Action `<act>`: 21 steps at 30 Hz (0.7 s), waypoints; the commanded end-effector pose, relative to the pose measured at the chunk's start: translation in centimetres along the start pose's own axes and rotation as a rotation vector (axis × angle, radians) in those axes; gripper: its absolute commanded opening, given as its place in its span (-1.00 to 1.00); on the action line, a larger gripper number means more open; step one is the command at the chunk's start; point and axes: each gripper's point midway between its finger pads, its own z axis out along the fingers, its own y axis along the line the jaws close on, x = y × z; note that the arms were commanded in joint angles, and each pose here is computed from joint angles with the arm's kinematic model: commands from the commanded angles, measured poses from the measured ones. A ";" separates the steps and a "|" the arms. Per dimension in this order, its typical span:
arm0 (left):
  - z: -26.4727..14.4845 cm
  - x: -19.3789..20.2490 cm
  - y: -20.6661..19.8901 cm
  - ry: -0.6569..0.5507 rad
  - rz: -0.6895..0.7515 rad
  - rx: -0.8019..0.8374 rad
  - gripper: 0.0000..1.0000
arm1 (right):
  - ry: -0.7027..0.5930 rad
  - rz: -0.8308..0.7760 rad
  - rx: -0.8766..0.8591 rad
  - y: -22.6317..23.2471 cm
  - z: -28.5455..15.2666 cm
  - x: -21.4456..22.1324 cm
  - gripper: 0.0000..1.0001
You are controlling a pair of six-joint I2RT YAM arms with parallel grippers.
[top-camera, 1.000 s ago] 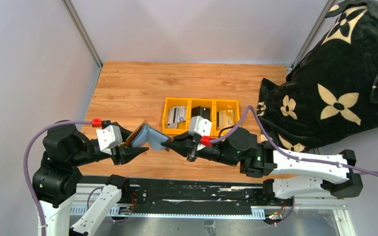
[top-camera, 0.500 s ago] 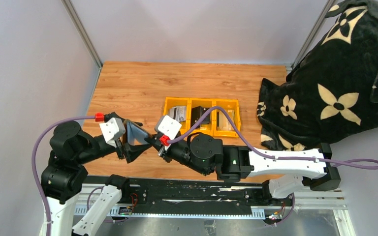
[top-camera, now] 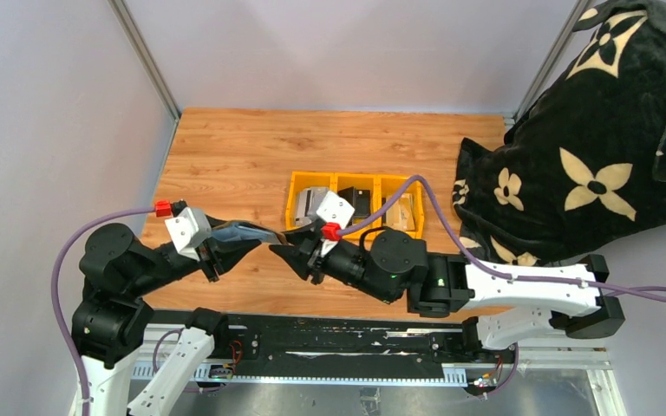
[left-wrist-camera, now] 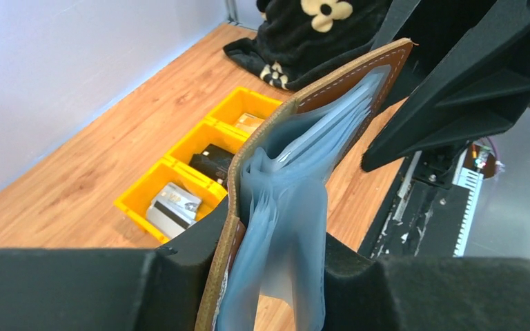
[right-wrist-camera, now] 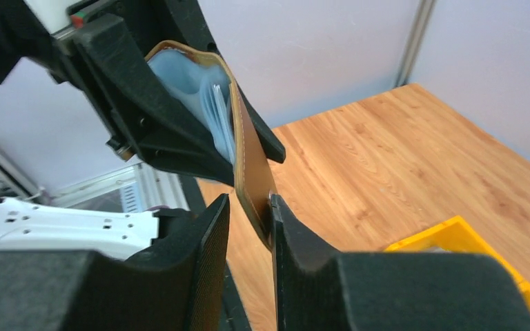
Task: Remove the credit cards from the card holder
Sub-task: Remove the credit card from the card holder.
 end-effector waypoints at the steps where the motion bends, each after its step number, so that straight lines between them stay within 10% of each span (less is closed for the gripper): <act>1: 0.7 -1.4 0.8 -0.026 -0.040 -0.013 -0.89 | -0.087 0.139 -0.206 2.4 -2.5 -1.9 -0.41; 6: 0.9 -1.8 -1.4 -0.016 -0.105 0.124 -0.93 | -0.125 0.167 -0.246 1.6 -3.9 -2.0 -0.57; 12: 1.2 -2.0 -3.4 0.011 -0.215 0.268 -0.93 | -0.093 0.107 -0.277 1.9 -3.9 -1.9 -0.21; 21: 0.8 -2.5 -5.0 0.021 -0.274 0.375 -0.93 | -0.032 0.065 -0.102 -1.4 -2.6 -0.3 -0.48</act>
